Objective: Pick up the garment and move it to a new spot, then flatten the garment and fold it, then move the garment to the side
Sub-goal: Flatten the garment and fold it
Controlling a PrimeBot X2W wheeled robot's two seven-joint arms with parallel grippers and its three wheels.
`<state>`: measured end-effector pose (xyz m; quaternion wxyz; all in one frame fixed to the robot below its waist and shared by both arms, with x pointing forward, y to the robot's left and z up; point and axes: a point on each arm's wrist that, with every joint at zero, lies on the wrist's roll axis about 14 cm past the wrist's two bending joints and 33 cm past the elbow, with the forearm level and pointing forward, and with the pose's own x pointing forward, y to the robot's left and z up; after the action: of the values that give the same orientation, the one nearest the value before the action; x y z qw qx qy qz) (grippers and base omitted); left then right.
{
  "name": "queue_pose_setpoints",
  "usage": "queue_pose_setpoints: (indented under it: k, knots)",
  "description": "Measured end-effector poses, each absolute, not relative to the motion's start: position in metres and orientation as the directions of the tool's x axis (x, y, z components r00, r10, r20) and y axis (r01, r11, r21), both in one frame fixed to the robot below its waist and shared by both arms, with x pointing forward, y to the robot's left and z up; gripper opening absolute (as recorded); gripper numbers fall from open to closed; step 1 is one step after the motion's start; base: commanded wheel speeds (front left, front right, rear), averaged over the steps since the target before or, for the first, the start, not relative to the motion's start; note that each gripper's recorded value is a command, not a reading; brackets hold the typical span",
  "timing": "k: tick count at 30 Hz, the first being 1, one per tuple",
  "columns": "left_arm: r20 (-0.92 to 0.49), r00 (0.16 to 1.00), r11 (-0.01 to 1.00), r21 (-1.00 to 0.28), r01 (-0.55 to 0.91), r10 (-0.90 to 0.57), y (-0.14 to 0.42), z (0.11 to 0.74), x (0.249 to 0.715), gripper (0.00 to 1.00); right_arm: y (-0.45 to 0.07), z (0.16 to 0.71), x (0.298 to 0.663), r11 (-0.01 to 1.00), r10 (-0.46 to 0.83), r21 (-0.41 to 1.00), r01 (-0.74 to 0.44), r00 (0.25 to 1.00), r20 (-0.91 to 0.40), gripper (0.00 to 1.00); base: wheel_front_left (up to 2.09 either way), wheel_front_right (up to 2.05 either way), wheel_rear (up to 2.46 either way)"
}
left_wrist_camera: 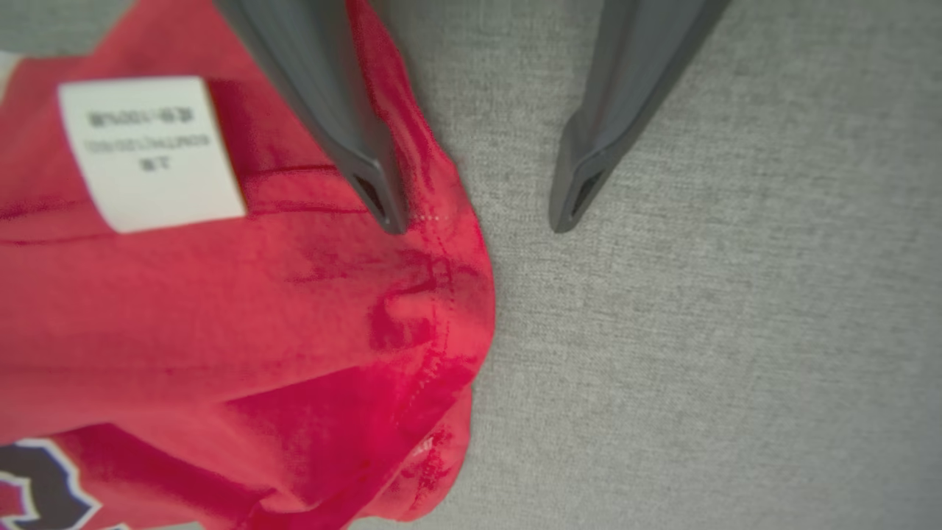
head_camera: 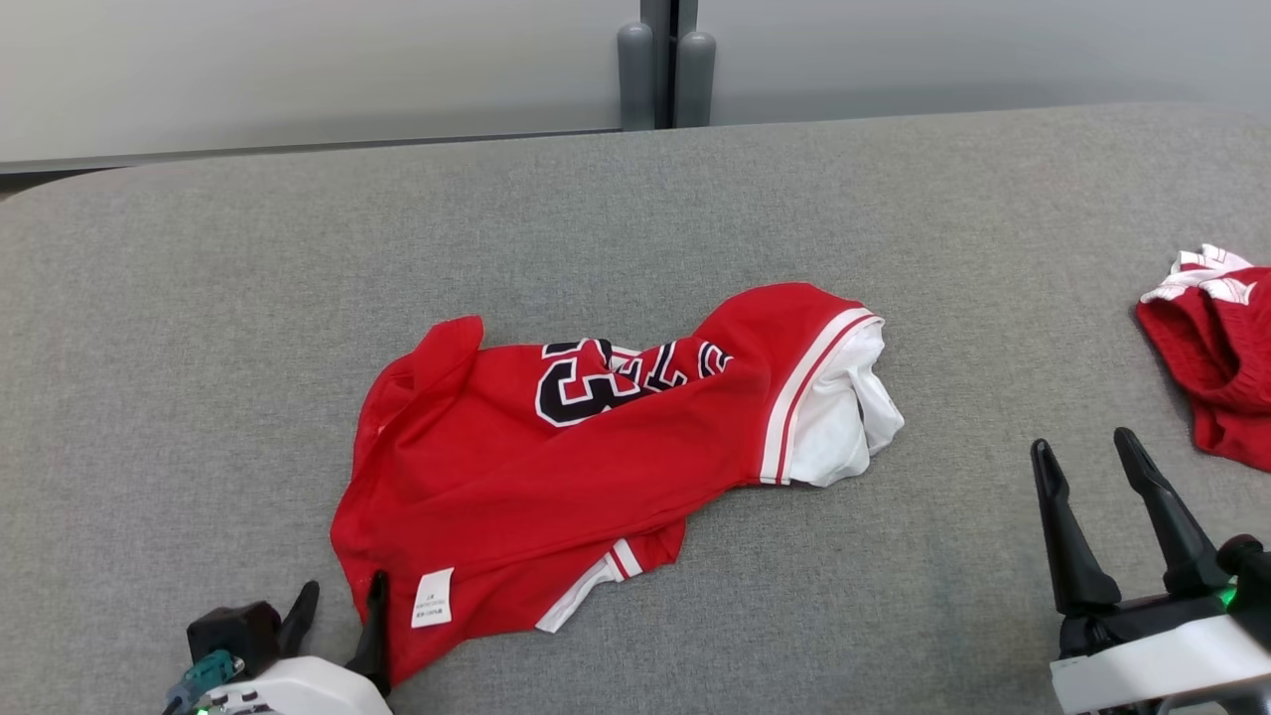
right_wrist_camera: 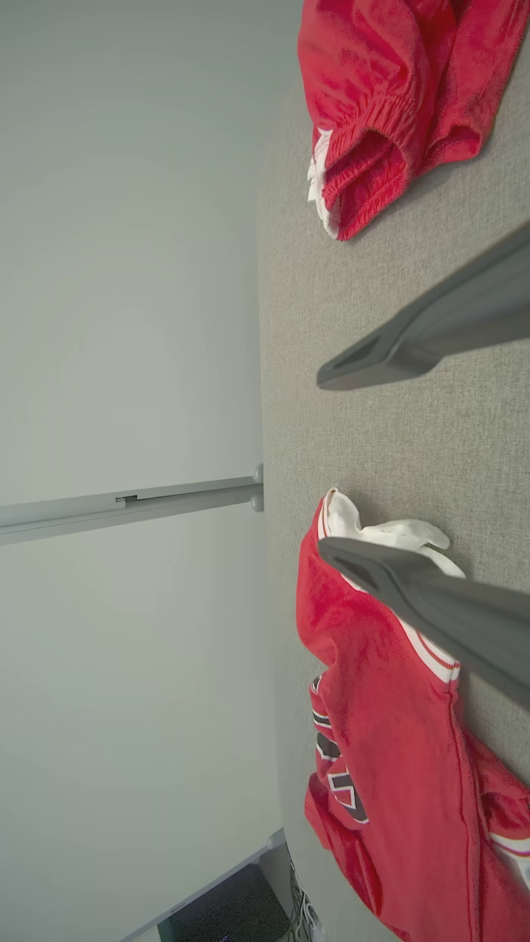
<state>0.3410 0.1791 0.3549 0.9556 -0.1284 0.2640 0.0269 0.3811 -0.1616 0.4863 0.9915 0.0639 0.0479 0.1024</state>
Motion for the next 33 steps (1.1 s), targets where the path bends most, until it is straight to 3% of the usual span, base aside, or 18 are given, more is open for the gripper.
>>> queue_pose_setpoints:
  k: [2, 13, 20, 25, 26, 27, 29, 33]
  knots:
    - [-0.517, 0.856, 0.964, -0.242, -0.110, -0.032, 0.176, 0.351, 0.344, 0.00, -0.167, 0.482, 0.382, 0.974, 0.195, 0.134, -0.182, 0.976, -0.095, 1.00, 0.00, 0.00, 0.00]
    - [-0.505, 0.861, 0.973, -0.218, -0.071, -0.050, 0.172, 0.349, 0.348, 0.00, -0.174, 0.455, 0.384, 0.977, 0.194, 0.124, -0.172, 0.961, -0.199, 1.00, 0.00, 0.00, 0.00]
    - [-0.460, 0.886, 0.972, -0.228, -0.057, -0.056, 0.167, 0.358, 0.363, 0.00, -0.137, 0.411, 0.397, 0.943, 0.331, 0.146, -0.298, 0.882, -0.335, 1.00, 0.00, 0.00, 0.00]
    - [-0.439, 0.897, 0.970, -0.236, -0.059, -0.052, 0.166, 0.360, 0.372, 0.00, -0.109, 0.390, 0.416, 0.914, 0.406, 0.181, -0.364, 0.839, -0.362, 1.00, 0.00, 0.00, 0.00]
    - [-0.438, 0.898, 0.969, -0.238, -0.064, -0.048, 0.167, 0.360, 0.372, 0.00, -0.105, 0.388, 0.419, 0.910, 0.414, 0.184, -0.371, 0.835, -0.363, 0.87, 0.00, 0.00, 0.00]
    - [-0.436, 0.899, 0.969, -0.238, -0.069, -0.043, 0.168, 0.359, 0.373, 0.00, -0.104, 0.385, 0.422, 0.909, 0.417, 0.185, -0.374, 0.833, -0.363, 0.42, 0.00, 0.00, 0.00]
    - [-0.430, 0.902, 0.968, -0.240, -0.075, -0.037, 0.169, 0.359, 0.373, 0.00, -0.103, 0.381, 0.426, 0.908, 0.418, 0.185, -0.375, 0.833, -0.363, 0.00, 0.00, 0.00, 0.00]
    - [-0.400, 0.916, 0.968, -0.236, -0.084, -0.018, 0.174, 0.364, 0.375, 0.00, -0.111, 0.383, 0.433, 0.916, 0.401, 0.175, -0.362, 0.852, -0.338, 0.00, 0.00, 0.00, 0.00]
